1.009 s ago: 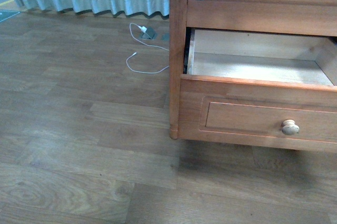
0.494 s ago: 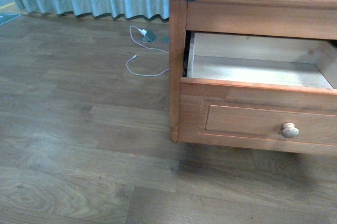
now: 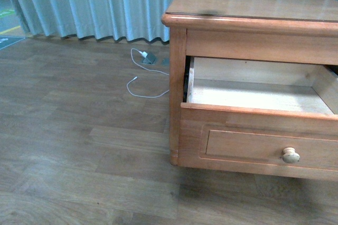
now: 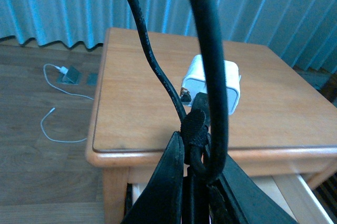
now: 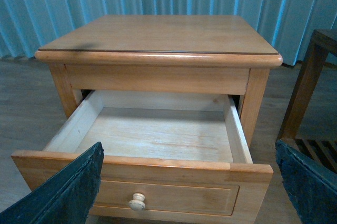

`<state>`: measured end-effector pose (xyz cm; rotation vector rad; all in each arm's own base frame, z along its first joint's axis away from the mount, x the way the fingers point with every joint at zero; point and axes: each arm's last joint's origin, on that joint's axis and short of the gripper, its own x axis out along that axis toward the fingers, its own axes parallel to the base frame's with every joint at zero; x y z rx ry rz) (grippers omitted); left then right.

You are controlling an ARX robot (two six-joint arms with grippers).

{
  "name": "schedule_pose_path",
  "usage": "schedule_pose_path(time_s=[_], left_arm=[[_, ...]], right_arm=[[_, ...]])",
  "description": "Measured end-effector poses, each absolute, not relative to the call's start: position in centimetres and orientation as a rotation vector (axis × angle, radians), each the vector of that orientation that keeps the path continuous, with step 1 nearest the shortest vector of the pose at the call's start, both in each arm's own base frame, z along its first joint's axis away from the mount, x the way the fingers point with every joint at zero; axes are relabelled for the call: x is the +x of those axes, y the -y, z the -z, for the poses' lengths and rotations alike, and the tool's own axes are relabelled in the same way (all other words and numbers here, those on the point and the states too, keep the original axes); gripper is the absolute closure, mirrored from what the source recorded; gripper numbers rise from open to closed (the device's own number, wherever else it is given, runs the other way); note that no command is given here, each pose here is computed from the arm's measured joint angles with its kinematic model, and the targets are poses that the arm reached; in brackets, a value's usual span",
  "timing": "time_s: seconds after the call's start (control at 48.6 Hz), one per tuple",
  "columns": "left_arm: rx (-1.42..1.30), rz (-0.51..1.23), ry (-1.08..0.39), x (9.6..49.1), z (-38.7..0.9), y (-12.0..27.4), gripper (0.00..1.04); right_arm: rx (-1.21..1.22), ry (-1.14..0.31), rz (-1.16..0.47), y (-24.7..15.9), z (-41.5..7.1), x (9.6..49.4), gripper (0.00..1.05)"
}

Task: Put charger into drawer

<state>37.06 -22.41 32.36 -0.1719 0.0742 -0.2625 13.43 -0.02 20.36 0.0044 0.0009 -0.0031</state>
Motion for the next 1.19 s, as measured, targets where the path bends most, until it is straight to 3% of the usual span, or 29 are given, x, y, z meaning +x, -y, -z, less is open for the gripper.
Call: schedule_pose_path(time_s=[0.144,0.288,0.618,0.823,1.05,1.194], left_arm=[[-0.154,0.318,-0.117,34.3,-31.5,22.2,0.95],[-0.131,0.339,-0.184,33.9,-29.4,22.5,0.95],[-0.126,0.348,-0.41,37.8,-20.8,26.1,0.95],[-0.124,0.336,-0.451,39.9,-17.4,28.7,0.95],[-0.131,0.351,-0.438,40.1,-16.7,29.9,0.65],[-0.14,0.348,-0.377,38.7,-19.0,28.8,0.38]], right_arm=[[0.004,-0.001,0.003,0.0,-20.4,13.4,0.08],[0.004,-0.001,0.003,0.0,-20.4,13.4,0.08],[0.004,-0.001,0.003,0.0,-20.4,13.4,0.08],[0.004,-0.001,0.003,0.0,-20.4,13.4,0.08],[0.004,-0.001,0.003,0.0,-20.4,13.4,0.08],[0.004,0.0,0.003,0.0,-20.4,13.4,0.08]])
